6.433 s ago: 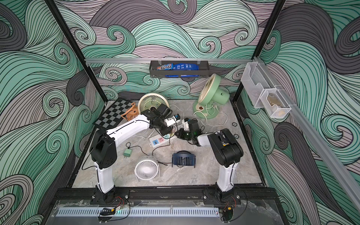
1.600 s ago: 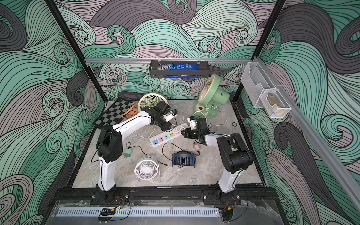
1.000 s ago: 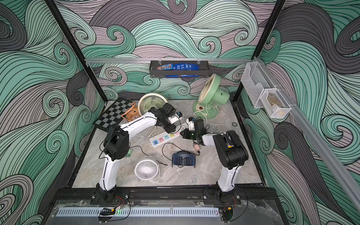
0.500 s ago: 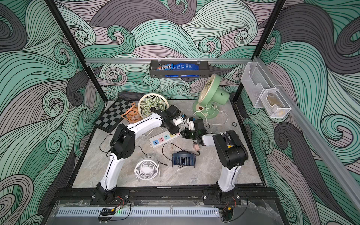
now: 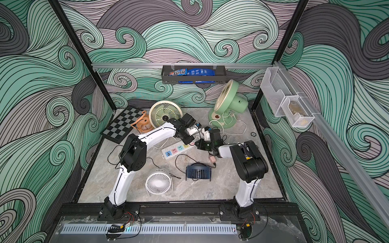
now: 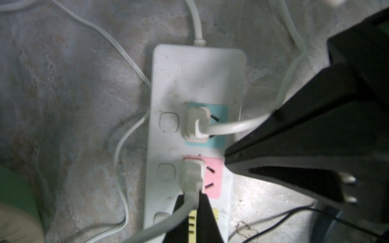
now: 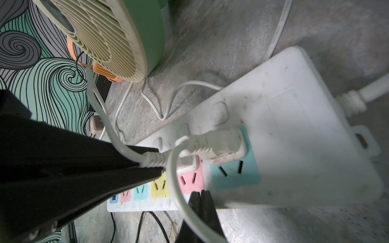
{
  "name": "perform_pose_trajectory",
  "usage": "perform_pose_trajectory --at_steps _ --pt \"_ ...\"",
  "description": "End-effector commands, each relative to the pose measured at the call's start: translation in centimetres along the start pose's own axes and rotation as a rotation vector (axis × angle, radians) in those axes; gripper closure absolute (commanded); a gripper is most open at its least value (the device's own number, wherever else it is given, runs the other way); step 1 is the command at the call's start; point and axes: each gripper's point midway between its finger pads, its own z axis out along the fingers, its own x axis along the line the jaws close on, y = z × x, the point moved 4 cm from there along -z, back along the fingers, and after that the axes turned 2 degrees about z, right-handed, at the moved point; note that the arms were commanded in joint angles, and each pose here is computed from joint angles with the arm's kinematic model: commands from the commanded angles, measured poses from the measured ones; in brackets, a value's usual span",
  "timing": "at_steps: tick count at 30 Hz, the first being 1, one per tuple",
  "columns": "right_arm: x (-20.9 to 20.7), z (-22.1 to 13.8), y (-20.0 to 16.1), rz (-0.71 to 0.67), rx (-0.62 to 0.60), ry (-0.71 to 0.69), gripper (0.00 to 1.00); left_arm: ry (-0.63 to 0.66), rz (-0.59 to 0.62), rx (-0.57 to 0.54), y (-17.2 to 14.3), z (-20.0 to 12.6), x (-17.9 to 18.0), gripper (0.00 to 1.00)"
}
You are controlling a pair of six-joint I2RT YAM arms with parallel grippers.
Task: Unplug the desk fan from the power strip
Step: Remove the plug from the socket.
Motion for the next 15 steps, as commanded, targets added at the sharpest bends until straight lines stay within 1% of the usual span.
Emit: perform_pose_trajectory --at_steps 1,4,6,8,11,14,15 --pt "-1.18 0.49 -1.39 0.033 0.033 -0.044 1.00 0.076 0.047 -0.014 0.19 -0.11 -0.60 1.00" --pt "-1.37 0.63 -1.56 0.039 0.036 -0.050 1.00 0.149 0.084 -0.022 0.37 -0.33 -0.72 1.00" --pt "-1.44 0.68 -1.63 0.042 0.038 -0.052 1.00 0.180 0.087 -0.032 0.62 -0.47 -0.53 1.00" --pt "-1.46 0.76 -1.76 0.044 0.042 -0.053 1.00 0.171 0.067 -0.038 0.77 -0.55 -0.41 1.00" --pt "-1.47 0.84 -1.87 0.046 0.045 -0.053 1.00 0.113 0.029 -0.029 0.64 -0.57 -0.71 1.00" --pt "-1.46 0.84 -1.88 0.045 0.045 -0.053 1.00 0.109 0.019 -0.045 0.89 -0.89 -0.83 1.00" --pt "-1.47 0.84 -1.88 0.046 0.045 -0.054 1.00 0.113 0.018 -0.047 1.00 -0.91 -0.76 0.97"
